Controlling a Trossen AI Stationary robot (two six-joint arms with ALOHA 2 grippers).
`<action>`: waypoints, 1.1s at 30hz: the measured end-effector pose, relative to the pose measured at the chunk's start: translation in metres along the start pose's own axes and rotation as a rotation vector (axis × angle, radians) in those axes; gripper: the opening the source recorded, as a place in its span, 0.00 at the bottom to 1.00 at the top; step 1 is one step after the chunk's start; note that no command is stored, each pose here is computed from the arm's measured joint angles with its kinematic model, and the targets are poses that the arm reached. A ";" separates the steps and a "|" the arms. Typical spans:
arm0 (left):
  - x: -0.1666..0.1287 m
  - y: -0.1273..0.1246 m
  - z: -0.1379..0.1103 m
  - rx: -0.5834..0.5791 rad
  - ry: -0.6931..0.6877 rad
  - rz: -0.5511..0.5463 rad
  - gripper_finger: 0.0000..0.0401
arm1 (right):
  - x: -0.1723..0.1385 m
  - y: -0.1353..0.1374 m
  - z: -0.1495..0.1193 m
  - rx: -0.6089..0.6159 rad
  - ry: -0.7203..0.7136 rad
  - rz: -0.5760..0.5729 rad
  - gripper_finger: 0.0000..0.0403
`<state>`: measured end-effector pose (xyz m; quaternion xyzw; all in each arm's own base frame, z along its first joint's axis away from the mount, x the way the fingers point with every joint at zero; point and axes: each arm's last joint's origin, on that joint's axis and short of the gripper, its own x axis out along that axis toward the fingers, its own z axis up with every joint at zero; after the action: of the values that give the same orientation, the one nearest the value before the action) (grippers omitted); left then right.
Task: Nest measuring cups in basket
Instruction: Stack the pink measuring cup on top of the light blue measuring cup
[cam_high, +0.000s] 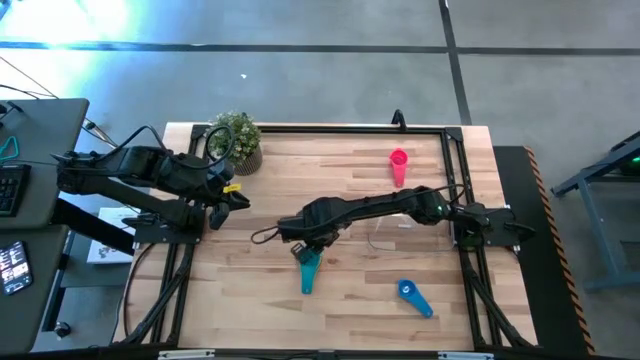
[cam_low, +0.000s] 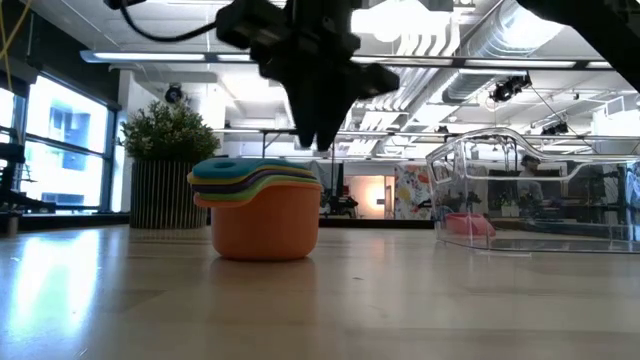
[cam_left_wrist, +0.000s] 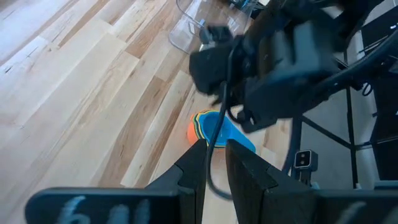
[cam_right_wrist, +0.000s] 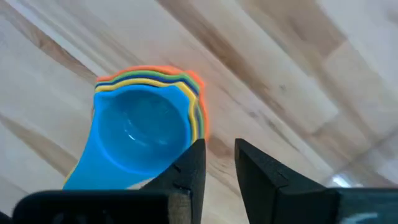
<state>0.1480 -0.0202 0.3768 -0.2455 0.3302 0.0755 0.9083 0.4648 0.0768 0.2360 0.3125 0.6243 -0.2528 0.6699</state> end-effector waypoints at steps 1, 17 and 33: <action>0.000 0.000 0.000 0.001 0.002 0.001 0.13 | -0.004 -0.002 -0.001 -0.003 -0.009 -0.009 0.19; 0.003 0.002 0.002 0.028 -0.051 0.091 0.13 | -0.079 -0.043 0.002 -0.063 -0.199 -0.092 0.19; 0.009 0.006 0.007 0.128 -0.101 0.235 0.14 | -0.162 -0.145 0.047 -0.084 -0.390 -0.137 0.19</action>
<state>0.1573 -0.0117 0.3730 -0.1424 0.3147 0.1724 0.9225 0.3761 -0.0637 0.3835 0.1862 0.5124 -0.3272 0.7719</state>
